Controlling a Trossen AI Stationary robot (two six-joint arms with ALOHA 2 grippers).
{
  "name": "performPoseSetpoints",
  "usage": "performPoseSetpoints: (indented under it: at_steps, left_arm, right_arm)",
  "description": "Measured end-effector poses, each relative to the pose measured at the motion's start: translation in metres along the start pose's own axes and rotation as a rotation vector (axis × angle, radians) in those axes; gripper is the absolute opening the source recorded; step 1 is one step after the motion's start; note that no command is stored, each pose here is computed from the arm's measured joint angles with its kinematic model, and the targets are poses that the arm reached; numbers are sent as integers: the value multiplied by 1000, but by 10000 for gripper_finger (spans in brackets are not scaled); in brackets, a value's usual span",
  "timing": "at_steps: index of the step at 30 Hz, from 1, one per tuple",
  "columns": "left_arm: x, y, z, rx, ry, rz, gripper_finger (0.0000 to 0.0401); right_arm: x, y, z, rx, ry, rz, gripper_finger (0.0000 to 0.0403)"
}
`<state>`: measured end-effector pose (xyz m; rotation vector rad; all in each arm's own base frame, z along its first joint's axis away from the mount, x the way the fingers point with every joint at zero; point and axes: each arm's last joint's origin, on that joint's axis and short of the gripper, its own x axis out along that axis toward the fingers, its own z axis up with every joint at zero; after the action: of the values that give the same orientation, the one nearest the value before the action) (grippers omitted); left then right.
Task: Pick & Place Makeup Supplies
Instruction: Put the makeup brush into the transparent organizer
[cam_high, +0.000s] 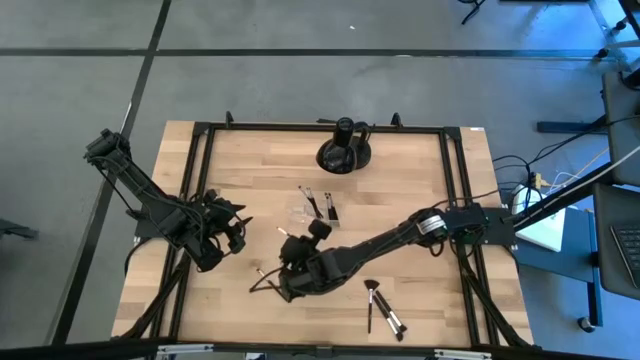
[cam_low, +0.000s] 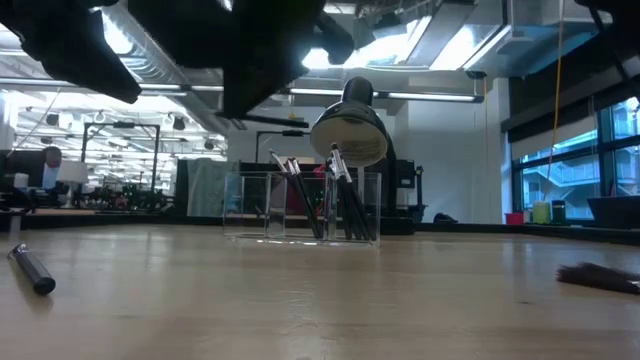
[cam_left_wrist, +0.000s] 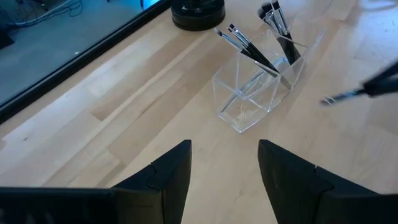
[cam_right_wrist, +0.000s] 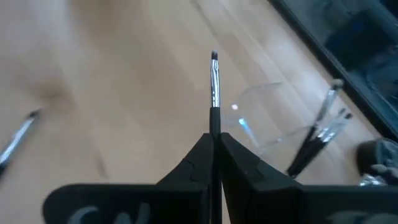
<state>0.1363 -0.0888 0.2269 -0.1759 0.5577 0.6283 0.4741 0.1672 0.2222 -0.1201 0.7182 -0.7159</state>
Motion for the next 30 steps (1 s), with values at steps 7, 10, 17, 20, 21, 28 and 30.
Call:
performPoseSetpoints:
  at_steps: [7, 10, 17, 20, 21, 28, 30]
  left_arm:
    - [0, 0, 0, -2, 0, 0, 180]
    - [0, 0, 0, -4, 0, -2, 180]
    - [0, -1, -1, -13, 25, -12, 180]
    - [0, -1, -1, -13, 25, -12, 180]
    - [0, -1, -1, -13, 24, -12, 180]
    - [0, 0, 0, -13, 15, -8, 180]
    - [0, -1, 0, -16, 8, -8, 180]
  right_arm:
    - [-14, 21, -18, -35, 86, 191, 23]
    - [-18, 30, -32, -78, 165, 286, 23]
    - [-13, 35, -67, -111, 295, 332, 23]
    - [-21, 22, -74, -77, 293, 289, 23]
    - [-26, 16, -75, -59, 286, 278, 23]
    - [-59, -26, -84, 139, 85, 337, 23]
    - [-60, -34, -88, 219, -17, 403, 23]
